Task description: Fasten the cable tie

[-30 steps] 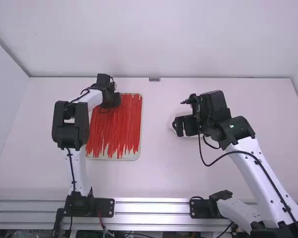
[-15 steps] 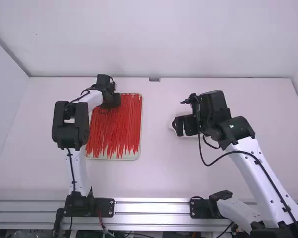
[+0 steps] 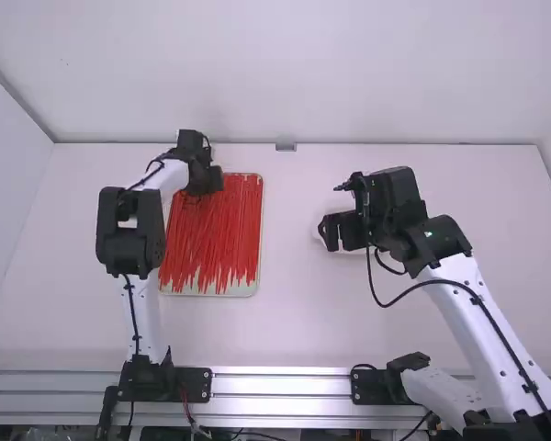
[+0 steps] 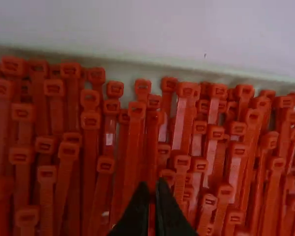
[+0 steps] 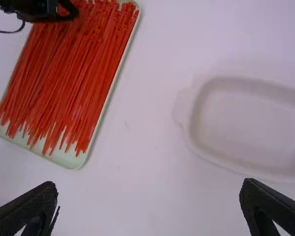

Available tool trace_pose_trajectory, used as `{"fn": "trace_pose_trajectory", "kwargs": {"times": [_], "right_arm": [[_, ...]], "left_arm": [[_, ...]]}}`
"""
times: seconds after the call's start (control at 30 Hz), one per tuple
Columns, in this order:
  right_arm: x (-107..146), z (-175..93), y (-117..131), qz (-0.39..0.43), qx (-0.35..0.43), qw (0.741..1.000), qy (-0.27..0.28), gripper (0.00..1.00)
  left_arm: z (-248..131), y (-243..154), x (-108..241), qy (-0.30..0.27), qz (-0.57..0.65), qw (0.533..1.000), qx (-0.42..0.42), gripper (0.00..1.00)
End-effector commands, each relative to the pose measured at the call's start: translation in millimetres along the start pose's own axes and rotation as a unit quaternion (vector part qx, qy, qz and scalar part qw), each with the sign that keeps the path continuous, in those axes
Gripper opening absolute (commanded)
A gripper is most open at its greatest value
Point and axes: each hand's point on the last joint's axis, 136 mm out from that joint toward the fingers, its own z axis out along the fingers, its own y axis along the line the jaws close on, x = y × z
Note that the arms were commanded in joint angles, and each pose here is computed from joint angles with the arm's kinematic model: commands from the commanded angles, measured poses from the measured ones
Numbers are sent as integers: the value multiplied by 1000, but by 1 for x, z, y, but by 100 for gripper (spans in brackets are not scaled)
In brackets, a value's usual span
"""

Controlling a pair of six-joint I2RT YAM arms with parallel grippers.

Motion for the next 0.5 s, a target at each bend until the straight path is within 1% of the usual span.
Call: {"fn": "trace_pose_trajectory", "kwargs": {"times": [0.0, 0.1, 0.27, 0.43, 0.47], "right_arm": [[-8, -3, 1, 0, 0, 1000, -9, 100], [-8, -3, 1, -1, 0, 1000, -10, 99], [-8, -3, 1, 0, 0, 1000, -9, 99], [-8, -3, 2, -1, -1, 1000, -9, 99], [-8, -3, 2, -1, -2, 1000, -9, 99]], "left_arm": [[-9, -2, -20, -16, 9, 1000, -10, 2], [-19, -5, -32, -24, 10, 1000, -12, 2], [-39, -15, -62, -59, 15, 998, -3, 2], [-53, -30, -73, -68, 19, 997, 19, 2], [-62, -37, -76, -68, 21, 997, 32, 2]]}}
